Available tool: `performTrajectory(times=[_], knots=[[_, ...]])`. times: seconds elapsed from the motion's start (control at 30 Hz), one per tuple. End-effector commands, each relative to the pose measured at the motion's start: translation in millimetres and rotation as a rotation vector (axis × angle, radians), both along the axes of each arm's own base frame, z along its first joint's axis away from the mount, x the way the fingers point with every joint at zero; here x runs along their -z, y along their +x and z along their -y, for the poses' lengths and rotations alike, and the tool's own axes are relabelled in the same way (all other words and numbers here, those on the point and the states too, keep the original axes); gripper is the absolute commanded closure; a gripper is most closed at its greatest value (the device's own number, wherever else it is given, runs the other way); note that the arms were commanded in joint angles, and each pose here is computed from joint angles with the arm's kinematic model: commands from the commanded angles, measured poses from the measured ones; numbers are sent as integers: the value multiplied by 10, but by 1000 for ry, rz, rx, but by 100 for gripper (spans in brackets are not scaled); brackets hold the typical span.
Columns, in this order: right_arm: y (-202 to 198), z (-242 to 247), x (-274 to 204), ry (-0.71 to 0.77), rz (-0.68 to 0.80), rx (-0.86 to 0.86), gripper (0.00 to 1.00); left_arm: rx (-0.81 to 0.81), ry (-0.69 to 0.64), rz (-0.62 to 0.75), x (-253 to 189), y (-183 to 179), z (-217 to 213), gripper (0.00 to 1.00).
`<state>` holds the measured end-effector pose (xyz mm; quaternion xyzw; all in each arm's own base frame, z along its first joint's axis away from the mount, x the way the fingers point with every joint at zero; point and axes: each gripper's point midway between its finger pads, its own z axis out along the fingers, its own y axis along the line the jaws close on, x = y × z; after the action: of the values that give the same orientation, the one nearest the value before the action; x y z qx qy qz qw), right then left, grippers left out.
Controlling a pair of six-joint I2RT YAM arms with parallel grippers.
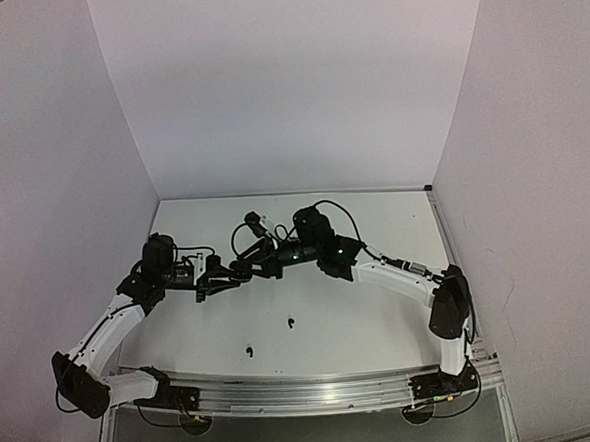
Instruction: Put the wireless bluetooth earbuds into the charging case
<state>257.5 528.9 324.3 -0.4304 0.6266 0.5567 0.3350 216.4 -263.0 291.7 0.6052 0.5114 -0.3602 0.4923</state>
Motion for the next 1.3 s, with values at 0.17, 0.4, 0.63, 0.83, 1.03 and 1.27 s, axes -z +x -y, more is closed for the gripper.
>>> performTrajectory(times=[0.17, 0.4, 0.63, 0.83, 1.03, 1.27], knots=[[1, -59, 53, -3, -54, -49, 91, 18, -72, 50, -251, -58, 18, 100], [10, -54, 15, 4, -53, -50, 89, 35, -88, 34, -274, -92, 25, 100], [180, -5, 52, -9, -102, 21, 74, 36, -94, 19, -277, -114, 19, 100], [188, -2, -49, 8, -111, 21, 60, 17, -107, -101, -230, -109, 30, 100], [237, 1, -208, 34, -111, 43, 44, -5, -106, -189, -114, -111, 24, 100], [390, 43, -398, 66, -149, 130, 17, -43, -108, -235, -21, -95, 6, 100]])
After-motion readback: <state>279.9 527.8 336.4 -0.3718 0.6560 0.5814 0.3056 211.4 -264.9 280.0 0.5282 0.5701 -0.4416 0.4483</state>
